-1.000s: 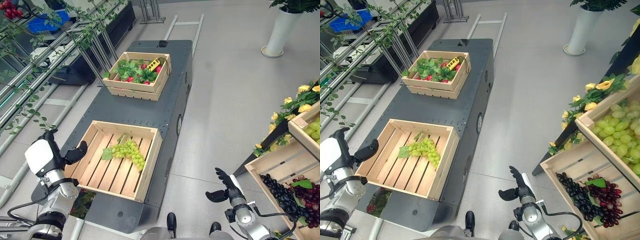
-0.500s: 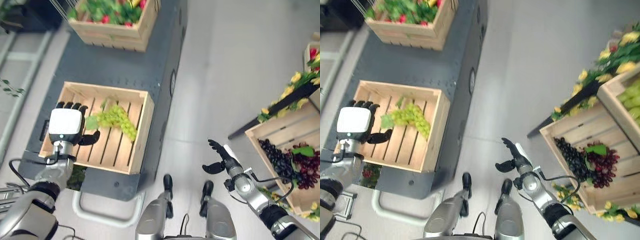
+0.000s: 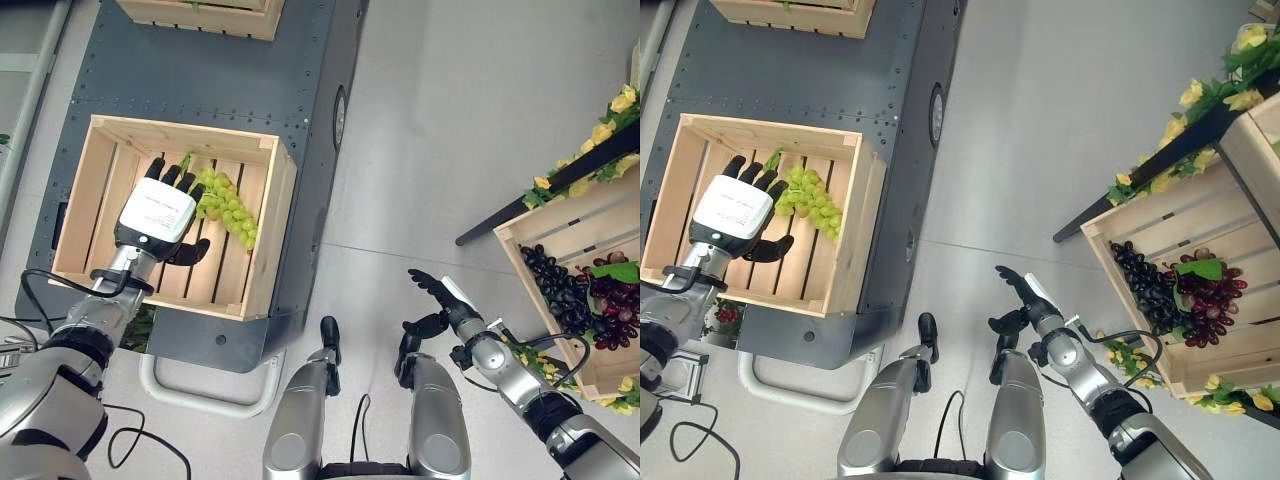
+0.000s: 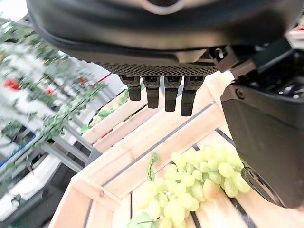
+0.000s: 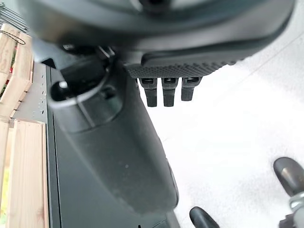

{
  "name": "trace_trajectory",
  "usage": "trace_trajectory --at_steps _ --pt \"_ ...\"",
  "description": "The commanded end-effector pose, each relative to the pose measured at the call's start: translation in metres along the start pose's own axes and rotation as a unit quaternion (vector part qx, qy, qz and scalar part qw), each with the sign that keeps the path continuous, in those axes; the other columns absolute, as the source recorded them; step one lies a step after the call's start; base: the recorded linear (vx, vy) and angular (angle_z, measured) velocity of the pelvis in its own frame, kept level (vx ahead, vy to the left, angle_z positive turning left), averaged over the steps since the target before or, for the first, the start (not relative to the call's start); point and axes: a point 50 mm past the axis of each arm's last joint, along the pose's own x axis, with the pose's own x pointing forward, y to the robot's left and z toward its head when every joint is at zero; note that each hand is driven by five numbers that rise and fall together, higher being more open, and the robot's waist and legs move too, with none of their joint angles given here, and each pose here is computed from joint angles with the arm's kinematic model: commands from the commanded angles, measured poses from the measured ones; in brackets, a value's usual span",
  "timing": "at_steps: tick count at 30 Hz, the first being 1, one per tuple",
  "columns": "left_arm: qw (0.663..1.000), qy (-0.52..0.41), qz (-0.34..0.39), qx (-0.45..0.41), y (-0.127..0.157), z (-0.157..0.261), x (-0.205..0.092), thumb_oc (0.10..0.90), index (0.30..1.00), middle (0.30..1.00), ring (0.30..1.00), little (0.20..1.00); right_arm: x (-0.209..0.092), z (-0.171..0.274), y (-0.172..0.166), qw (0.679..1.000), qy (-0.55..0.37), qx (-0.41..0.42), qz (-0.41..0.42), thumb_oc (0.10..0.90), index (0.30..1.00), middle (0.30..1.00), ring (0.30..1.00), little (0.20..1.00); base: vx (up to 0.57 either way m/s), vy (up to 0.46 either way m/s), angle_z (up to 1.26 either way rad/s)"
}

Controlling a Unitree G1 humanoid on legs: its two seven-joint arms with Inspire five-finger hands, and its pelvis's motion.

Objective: Pick up the fruits from the basket on one side to the basket on the other side

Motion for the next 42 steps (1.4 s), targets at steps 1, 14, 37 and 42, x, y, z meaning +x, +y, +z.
trace_trajectory --at_steps 1,14,37,42 --pt "0.988 0.075 0.103 0.092 0.041 -0.067 0.014 0.8 0.9 0.9 0.9 0.9 -0.002 0.022 -0.014 0.997 -0.071 0.02 -0.007 0.8 0.9 0.9 0.9 0.9 -0.02 0.028 0.04" --pt "0.985 0.05 0.083 0.142 0.055 -0.075 0.031 0.8 0.9 0.9 0.9 0.9 -0.002 0.026 -0.025 0.996 -0.075 0.042 -0.006 0.8 0.9 0.9 0.9 0.9 -0.01 0.034 -0.01" --pt "0.98 0.084 -0.058 0.171 0.046 -0.084 0.038 0.8 0.9 0.9 0.9 0.9 -0.004 0.037 -0.033 0.992 -0.101 0.079 -0.016 0.8 0.9 0.9 0.9 0.9 -0.01 0.048 0.0" --pt "0.977 0.077 -0.081 0.179 0.041 -0.084 0.037 0.8 0.9 0.9 0.9 0.9 -0.002 0.046 -0.035 0.988 -0.118 0.095 -0.021 0.8 0.9 0.9 0.9 0.9 -0.02 0.017 0.05"
